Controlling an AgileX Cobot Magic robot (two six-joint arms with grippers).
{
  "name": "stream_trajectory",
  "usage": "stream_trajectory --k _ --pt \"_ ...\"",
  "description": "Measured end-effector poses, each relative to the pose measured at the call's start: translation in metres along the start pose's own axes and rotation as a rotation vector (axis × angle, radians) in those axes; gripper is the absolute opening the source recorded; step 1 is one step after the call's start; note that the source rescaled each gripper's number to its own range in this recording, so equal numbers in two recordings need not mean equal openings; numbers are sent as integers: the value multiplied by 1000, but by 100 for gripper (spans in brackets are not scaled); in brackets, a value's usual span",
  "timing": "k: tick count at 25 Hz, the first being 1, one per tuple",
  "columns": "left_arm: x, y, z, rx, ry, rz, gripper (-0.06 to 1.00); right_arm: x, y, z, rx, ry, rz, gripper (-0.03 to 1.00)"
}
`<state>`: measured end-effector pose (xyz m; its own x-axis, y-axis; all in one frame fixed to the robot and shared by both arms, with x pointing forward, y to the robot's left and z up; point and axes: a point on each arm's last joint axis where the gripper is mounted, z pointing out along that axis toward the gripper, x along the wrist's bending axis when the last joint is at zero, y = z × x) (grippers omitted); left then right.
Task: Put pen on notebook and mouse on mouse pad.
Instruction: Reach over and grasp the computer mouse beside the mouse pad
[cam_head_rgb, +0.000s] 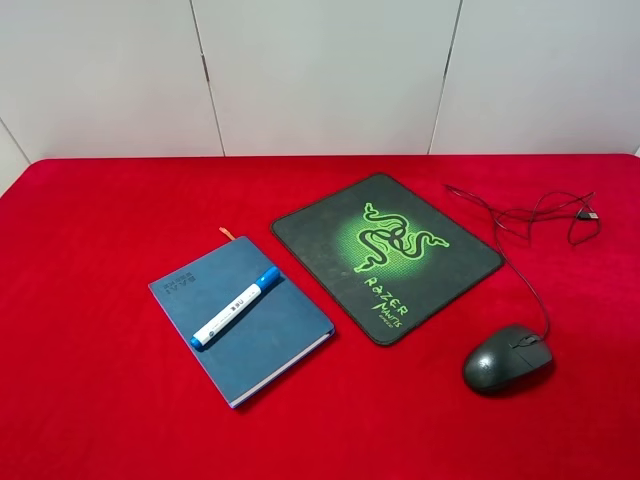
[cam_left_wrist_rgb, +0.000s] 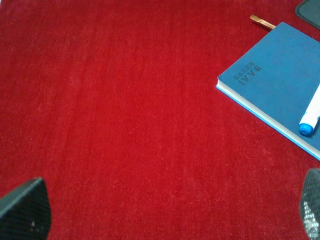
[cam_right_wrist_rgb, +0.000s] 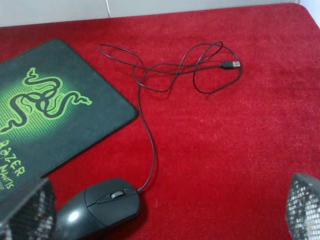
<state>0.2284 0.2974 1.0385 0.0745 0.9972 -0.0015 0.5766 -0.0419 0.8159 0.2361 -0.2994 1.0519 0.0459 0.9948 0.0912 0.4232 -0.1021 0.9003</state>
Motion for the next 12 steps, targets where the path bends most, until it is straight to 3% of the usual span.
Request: stream_trajectory --k 5,12 --pt "0 0 0 0 0 0 100 3 18 -4 16 7 6 100" --pt "0 0 0 0 0 0 100 9 78 5 99 0 -34 100"
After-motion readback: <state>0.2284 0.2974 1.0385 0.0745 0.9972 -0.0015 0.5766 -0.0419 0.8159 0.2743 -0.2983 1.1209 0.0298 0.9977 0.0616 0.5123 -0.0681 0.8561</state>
